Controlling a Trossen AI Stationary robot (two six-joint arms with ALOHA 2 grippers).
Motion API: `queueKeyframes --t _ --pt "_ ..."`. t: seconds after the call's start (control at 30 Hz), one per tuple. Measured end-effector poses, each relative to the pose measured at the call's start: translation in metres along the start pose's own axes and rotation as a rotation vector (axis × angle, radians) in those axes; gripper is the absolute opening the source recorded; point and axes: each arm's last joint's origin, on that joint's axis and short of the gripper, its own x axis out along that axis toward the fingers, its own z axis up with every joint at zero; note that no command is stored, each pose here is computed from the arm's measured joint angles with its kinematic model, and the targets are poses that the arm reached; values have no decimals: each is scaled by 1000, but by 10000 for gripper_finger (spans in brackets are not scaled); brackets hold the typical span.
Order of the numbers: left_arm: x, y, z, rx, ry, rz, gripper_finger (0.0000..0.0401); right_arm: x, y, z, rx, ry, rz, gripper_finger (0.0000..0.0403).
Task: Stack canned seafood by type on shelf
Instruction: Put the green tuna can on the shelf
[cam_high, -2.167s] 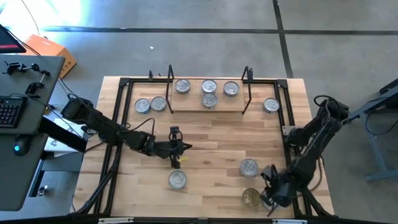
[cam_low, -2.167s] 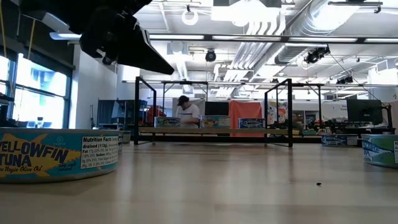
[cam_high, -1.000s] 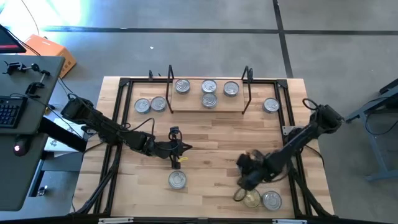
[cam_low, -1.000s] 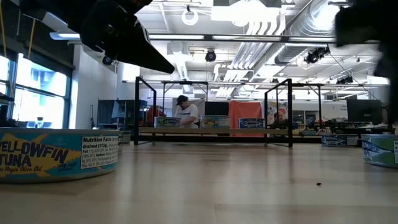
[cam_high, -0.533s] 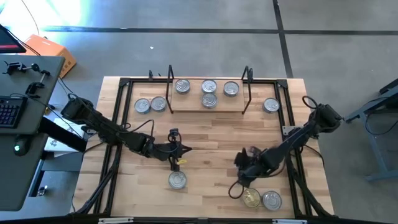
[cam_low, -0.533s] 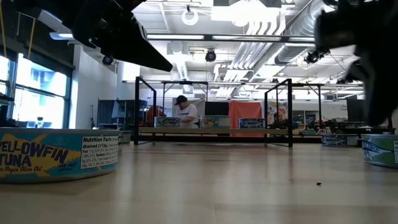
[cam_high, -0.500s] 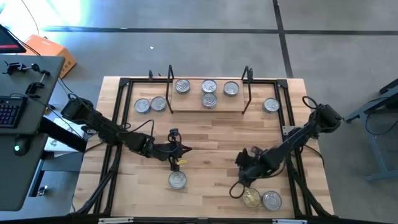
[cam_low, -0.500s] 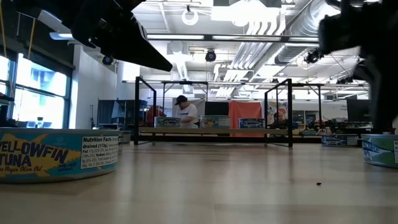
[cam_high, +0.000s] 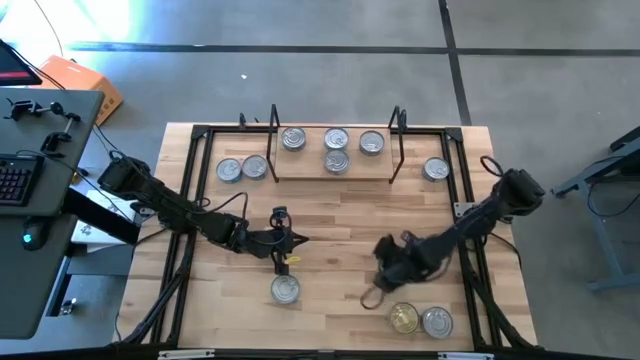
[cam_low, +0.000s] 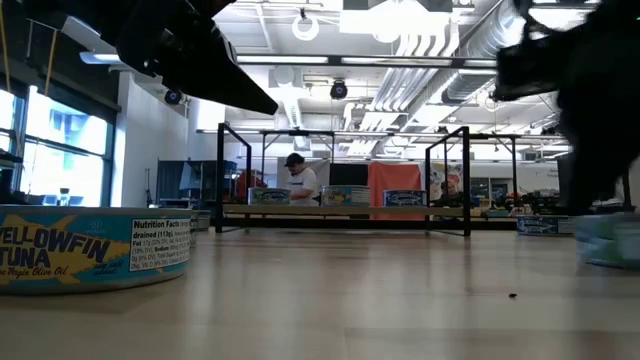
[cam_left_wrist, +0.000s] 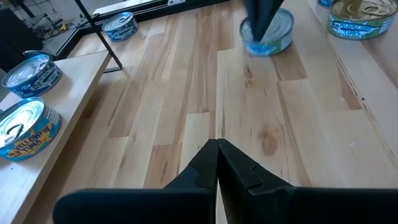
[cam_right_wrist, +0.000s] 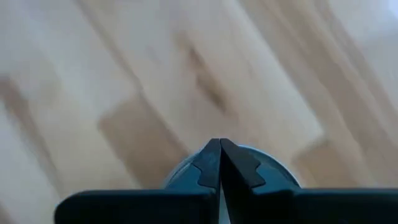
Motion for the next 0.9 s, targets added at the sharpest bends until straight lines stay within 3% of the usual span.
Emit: queueKeyframes --t 0.2,0.43,0.63,0.9 --pt "0 0 0 -1 -4 0 0 32 -4 47 -15 -98 46 0" --pt "0 0 0 -5 -5 1 0 26 9 80 -176 -343 250 0" --pt "0 0 1 -21 -6 1 0 8 9 70 -210 -352 232 0" --pt "26 6 -5 -47 -24 -101 0 6 -7 24 -19 -74 4 0"
